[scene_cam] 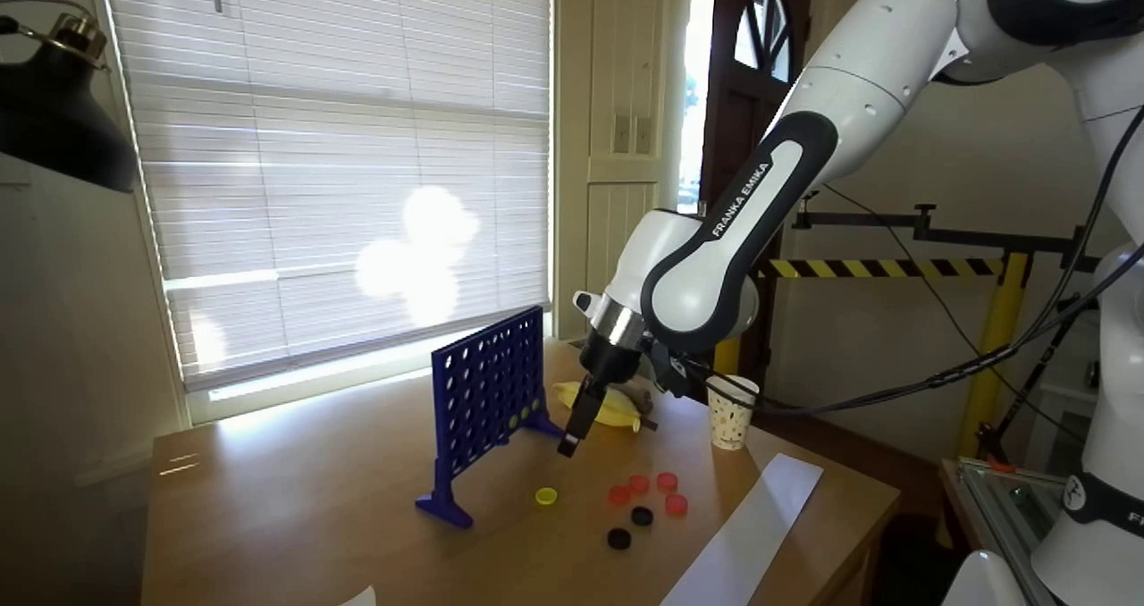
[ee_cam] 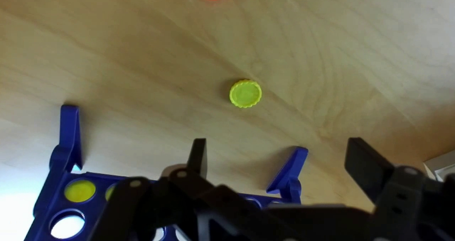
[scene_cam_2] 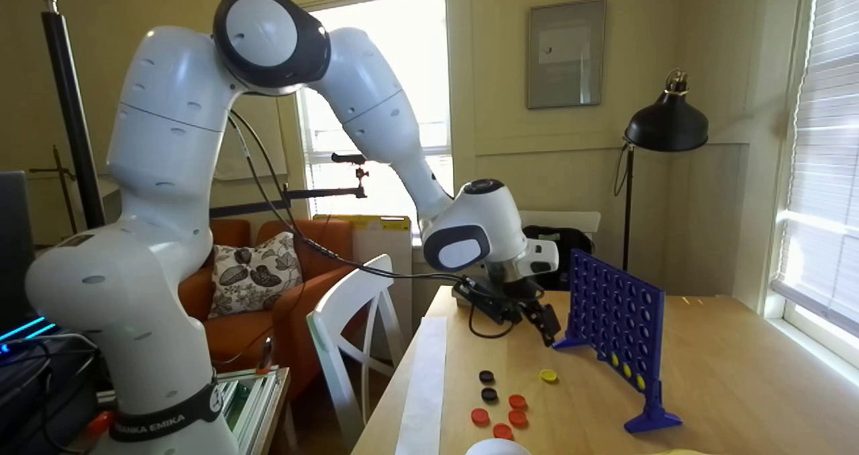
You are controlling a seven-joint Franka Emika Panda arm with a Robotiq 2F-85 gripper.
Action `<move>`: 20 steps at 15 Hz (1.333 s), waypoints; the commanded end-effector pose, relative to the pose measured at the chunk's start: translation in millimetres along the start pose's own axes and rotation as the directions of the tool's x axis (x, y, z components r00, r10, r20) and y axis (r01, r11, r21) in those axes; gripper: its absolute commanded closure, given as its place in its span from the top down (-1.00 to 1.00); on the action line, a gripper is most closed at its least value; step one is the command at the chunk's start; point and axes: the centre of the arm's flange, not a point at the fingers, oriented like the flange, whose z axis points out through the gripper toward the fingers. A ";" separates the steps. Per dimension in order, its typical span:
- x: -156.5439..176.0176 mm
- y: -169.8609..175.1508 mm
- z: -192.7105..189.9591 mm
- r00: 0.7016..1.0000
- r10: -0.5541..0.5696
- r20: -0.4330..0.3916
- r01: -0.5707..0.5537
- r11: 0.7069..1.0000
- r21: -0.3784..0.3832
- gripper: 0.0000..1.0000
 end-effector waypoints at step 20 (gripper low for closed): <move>19.5 3.8 109.4 1.000 0.008 -0.018 -0.008 1.000 0.020 1.00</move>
